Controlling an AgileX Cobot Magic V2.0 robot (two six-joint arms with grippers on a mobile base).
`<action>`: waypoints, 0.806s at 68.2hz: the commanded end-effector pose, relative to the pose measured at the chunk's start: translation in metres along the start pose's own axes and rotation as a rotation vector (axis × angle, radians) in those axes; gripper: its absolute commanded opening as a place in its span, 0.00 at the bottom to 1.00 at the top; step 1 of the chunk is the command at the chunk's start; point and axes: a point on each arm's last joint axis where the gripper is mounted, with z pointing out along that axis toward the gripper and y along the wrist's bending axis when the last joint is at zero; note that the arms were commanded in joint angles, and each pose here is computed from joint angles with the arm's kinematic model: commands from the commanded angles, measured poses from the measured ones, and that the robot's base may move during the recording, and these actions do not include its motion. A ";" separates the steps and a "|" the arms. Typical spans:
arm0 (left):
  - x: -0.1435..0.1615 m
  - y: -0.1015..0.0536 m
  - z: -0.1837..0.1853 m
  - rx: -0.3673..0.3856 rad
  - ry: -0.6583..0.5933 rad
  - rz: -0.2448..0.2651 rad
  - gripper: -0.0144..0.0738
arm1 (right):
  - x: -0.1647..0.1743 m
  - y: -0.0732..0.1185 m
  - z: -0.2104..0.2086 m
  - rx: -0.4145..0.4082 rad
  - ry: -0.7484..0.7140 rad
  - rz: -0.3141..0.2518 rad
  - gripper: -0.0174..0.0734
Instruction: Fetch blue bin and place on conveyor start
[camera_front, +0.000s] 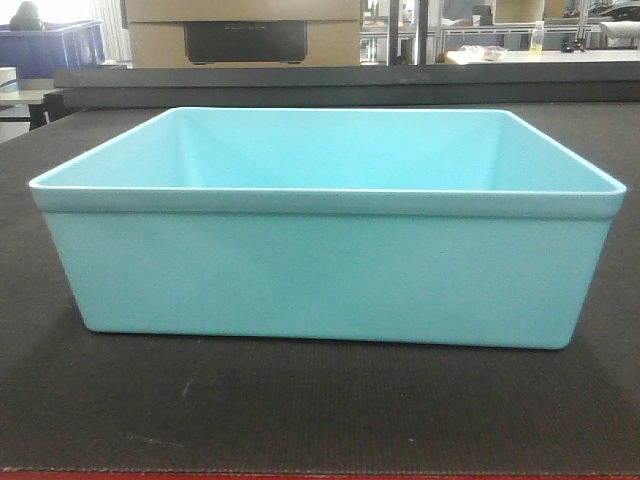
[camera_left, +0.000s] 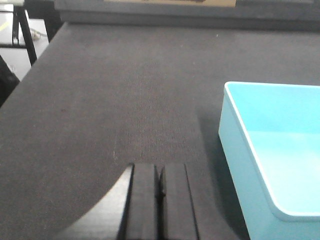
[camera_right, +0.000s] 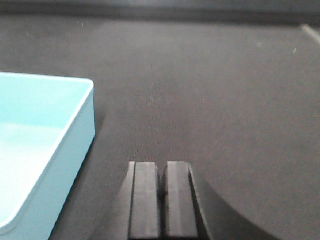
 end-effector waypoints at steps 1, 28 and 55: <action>0.003 0.001 -0.009 0.001 -0.076 0.008 0.04 | 0.000 -0.001 -0.015 0.004 -0.117 -0.022 0.01; 0.007 0.001 -0.020 0.006 -0.145 0.007 0.04 | -0.001 -0.001 -0.033 0.002 -0.218 -0.020 0.01; 0.007 0.001 -0.020 0.006 -0.147 0.007 0.04 | -0.001 -0.001 -0.033 0.002 -0.218 -0.020 0.01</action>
